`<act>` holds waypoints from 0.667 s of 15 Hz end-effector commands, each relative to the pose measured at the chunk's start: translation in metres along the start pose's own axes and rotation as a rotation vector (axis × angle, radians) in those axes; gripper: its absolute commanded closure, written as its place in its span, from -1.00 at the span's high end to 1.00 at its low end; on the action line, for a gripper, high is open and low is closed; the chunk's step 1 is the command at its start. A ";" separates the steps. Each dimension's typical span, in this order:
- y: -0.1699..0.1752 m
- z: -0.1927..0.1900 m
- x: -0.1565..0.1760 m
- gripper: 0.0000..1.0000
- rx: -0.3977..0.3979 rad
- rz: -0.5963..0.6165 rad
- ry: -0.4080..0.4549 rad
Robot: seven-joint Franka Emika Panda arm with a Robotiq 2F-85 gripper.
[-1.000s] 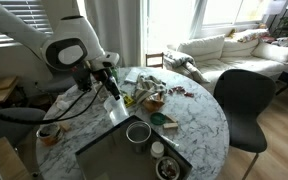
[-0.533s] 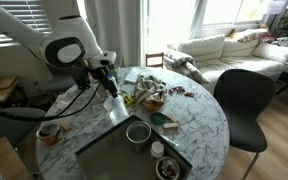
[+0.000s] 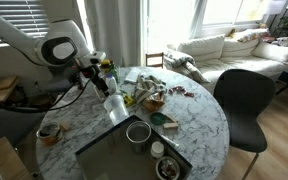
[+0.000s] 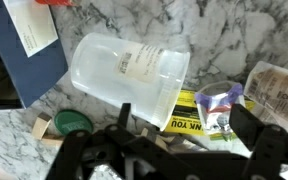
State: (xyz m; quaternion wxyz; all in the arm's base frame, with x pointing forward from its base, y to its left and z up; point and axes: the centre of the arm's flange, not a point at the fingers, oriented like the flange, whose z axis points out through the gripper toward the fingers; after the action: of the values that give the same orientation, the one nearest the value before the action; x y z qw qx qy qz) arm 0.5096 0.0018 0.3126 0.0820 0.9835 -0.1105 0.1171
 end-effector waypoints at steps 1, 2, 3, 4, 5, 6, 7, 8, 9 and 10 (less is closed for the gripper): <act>-0.018 0.026 0.007 1.00 -0.124 0.034 -0.020; -0.019 0.032 0.006 1.00 -0.147 0.040 -0.019; -0.021 0.037 0.006 1.00 -0.161 0.048 -0.015; -0.024 0.040 0.007 1.00 -0.166 0.052 -0.007; -0.025 0.046 0.007 1.00 -0.183 0.058 0.000; -0.026 0.051 0.009 1.00 -0.202 0.069 0.013; -0.027 0.055 0.010 1.00 -0.209 0.078 0.013; -0.028 0.059 0.012 0.99 -0.219 0.091 0.013; -0.028 0.062 0.014 0.95 -0.231 0.102 0.017; -0.027 0.067 0.016 0.90 -0.241 0.108 0.020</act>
State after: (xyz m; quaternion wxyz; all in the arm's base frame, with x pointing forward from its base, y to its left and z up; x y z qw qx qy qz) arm 0.5268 0.0175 0.2642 0.1741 0.9656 -0.1593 0.1092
